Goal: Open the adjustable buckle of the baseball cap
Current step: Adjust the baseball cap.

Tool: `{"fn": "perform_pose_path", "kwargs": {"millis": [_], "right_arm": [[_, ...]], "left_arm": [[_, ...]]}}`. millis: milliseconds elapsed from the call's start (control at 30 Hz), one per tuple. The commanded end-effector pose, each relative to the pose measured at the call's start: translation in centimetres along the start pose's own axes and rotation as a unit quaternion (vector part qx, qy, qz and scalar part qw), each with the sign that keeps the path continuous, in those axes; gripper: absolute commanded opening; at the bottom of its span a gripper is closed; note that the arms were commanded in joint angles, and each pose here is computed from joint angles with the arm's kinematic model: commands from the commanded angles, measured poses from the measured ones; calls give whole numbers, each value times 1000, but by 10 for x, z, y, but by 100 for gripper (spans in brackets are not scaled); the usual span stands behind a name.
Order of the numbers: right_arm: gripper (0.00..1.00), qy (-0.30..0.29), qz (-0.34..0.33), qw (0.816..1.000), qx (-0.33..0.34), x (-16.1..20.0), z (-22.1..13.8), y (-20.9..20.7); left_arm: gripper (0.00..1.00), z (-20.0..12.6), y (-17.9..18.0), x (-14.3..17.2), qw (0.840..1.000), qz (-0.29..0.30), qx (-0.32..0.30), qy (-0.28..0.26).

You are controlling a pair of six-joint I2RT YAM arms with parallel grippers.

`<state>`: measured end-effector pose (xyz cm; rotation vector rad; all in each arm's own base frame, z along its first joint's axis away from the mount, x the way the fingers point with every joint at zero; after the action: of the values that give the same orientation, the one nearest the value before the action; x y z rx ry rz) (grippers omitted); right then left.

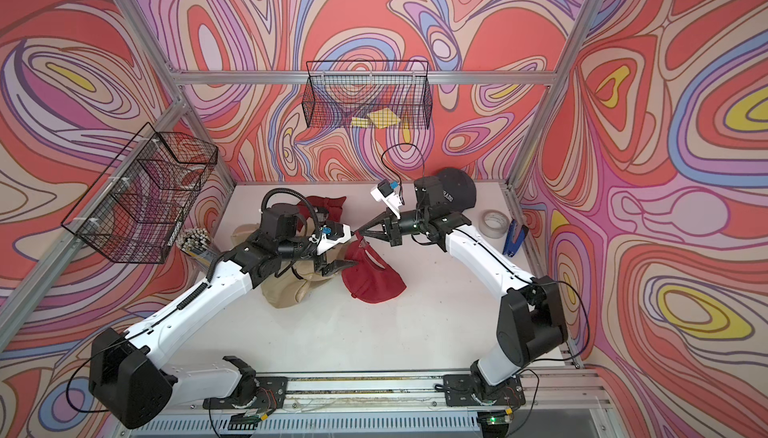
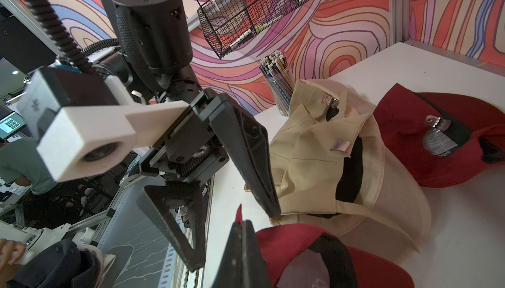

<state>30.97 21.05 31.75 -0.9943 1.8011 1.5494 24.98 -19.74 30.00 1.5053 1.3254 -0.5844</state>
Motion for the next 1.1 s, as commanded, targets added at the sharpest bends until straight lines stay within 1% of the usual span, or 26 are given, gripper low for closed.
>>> {"fn": "perform_pose_path", "kwargs": {"millis": [0,133,200,300,467,567,633,767,1067], "right_arm": [[0,-10,-24,1000,-12,-7,0,5],[0,-20,-34,999,-23,-11,-2,10],[0,-23,-34,999,-28,-11,-2,12],[0,-24,-34,998,-39,-11,-2,13],[0,-21,-32,998,-50,-9,-2,13],[0,-21,-31,998,-59,-7,-2,14],[0,-22,-32,997,-64,-6,-2,15],[0,-24,-31,997,-70,-5,-2,16],[0,-29,-36,996,-78,-8,-1,16]], "left_arm": [[81,2,-3,-1,1000,-19,7,-20],[79,6,-2,5,1000,-18,4,-18],[77,8,-3,9,1000,-10,9,-15],[75,9,-3,11,1000,9,-5,-16],[71,7,-1,7,999,36,-21,-26],[65,7,4,5,998,42,-33,-24],[63,7,7,3,998,42,-35,-28],[63,10,7,1,998,43,-34,-41],[62,19,4,3,998,46,-16,-32]]}}
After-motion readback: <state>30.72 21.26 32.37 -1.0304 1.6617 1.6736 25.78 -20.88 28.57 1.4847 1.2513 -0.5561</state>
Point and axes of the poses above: each gripper's point midway between its finger pads, its own z axis out along the fingers, its own y axis along the line the jaws close on, x = y × z, the point moved 9 cm from there along -z, back along the fingers, and after that the axes turned 10 degrees about z, right-handed, at the moved point
